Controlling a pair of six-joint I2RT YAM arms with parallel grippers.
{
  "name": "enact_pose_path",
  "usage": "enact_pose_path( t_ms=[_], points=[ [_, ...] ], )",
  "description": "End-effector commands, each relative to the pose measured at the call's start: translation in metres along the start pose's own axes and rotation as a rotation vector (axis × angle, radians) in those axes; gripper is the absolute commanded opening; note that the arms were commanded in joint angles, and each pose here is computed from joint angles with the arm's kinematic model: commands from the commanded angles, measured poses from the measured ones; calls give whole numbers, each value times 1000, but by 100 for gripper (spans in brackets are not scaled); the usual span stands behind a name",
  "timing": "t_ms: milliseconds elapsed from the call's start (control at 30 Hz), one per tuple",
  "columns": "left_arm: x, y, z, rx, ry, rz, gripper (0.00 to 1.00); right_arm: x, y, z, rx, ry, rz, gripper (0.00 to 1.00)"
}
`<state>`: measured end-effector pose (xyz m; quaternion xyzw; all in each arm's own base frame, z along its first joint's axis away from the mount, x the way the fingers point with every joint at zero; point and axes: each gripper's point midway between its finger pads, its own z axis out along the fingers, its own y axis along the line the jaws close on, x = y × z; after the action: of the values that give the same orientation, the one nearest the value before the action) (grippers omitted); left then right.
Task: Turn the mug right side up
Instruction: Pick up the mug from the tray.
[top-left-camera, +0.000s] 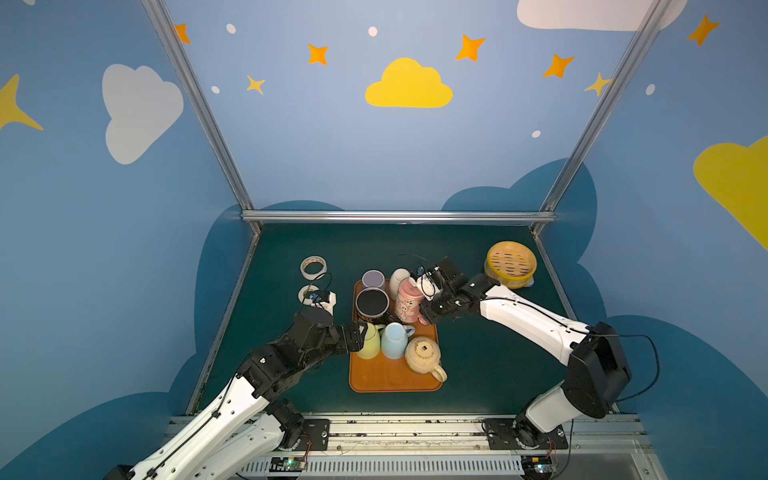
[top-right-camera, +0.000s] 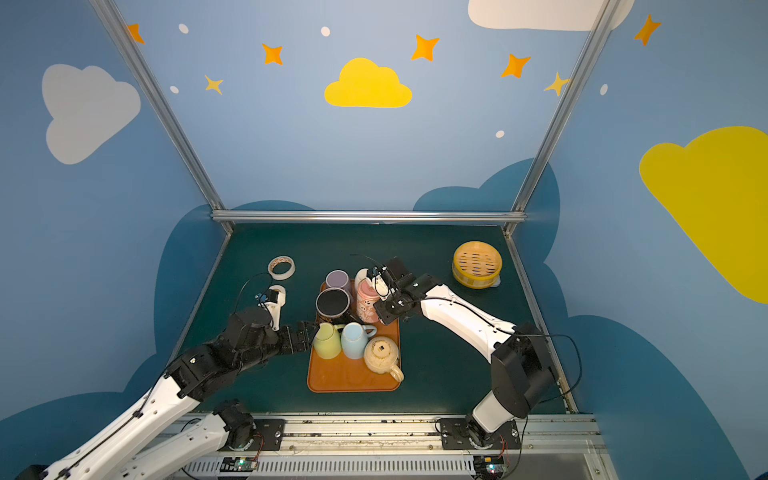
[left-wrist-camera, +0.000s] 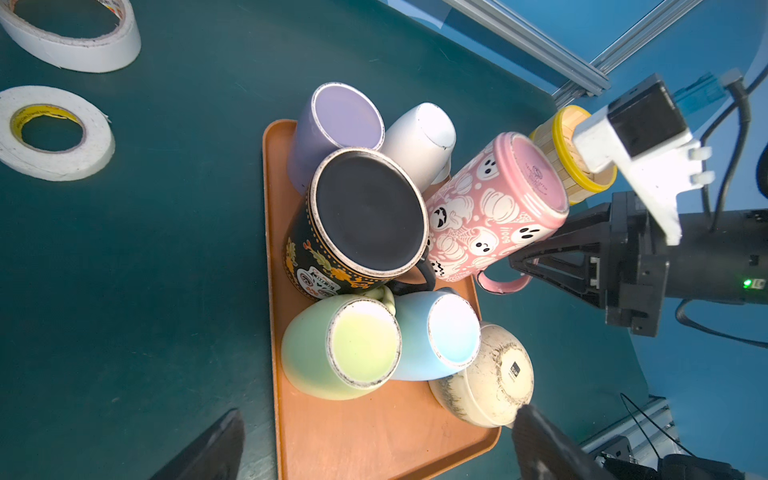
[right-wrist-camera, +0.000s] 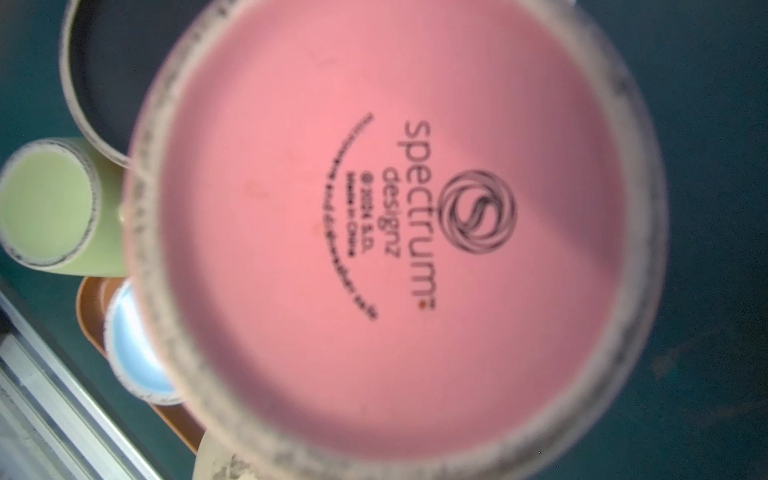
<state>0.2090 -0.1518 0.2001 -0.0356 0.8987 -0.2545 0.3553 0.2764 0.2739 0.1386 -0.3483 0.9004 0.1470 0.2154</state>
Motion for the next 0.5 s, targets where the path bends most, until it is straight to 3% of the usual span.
enact_pose_path(
  t_ms=[0,233,467],
  points=[
    [-5,-8,1,37,-17,-9,100,-36,9,-34,-74,-177,28,0],
    [-9,-18,9,102,-44,-26,100,-54,15,-71,-203,-286,105,0],
    [-23,-52,16,313,-104,-107,100,-70,12,-110,-325,-423,190,0]
  ],
)
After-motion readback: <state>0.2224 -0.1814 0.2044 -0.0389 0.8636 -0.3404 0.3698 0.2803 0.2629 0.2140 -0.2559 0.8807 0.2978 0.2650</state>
